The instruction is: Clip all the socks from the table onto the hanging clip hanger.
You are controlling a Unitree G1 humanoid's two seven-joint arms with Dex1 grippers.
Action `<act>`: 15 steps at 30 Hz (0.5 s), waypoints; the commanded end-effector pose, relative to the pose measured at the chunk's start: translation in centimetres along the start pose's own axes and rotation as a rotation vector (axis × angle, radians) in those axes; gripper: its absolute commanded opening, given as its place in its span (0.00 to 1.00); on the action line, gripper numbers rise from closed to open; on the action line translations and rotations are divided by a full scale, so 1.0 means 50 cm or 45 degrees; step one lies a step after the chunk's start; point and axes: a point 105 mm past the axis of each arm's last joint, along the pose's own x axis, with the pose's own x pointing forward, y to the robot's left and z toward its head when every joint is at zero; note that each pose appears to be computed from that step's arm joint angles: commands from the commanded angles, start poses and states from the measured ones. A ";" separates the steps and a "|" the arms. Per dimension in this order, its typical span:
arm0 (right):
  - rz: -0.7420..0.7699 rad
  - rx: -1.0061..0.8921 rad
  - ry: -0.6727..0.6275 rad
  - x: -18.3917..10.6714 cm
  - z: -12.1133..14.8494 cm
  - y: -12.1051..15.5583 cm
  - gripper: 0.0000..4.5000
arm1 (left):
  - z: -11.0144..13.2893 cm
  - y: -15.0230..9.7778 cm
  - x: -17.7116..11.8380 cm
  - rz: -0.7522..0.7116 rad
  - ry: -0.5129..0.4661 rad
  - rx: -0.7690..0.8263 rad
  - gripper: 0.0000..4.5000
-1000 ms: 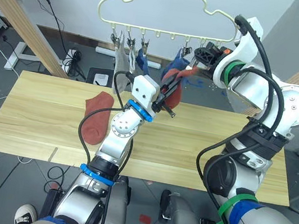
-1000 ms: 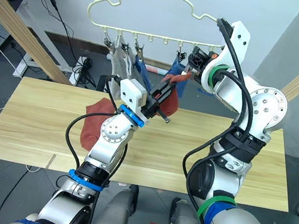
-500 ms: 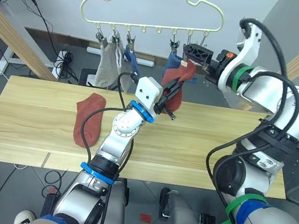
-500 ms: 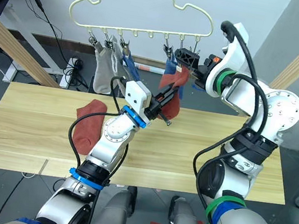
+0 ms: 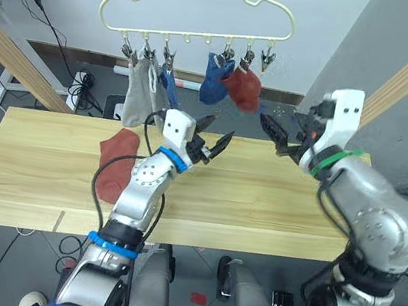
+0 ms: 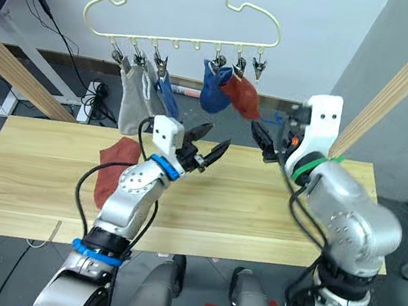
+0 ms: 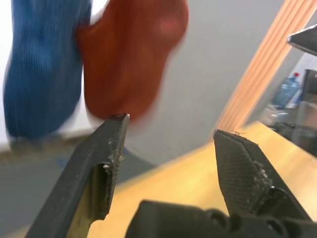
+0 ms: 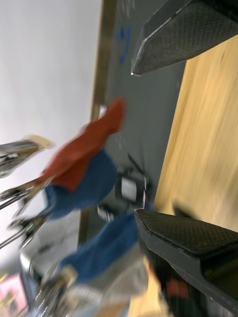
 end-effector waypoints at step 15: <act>-0.261 -0.089 -0.485 0.069 0.080 0.043 0.53 | 0.168 0.011 -0.089 -0.302 -0.123 -0.117 0.66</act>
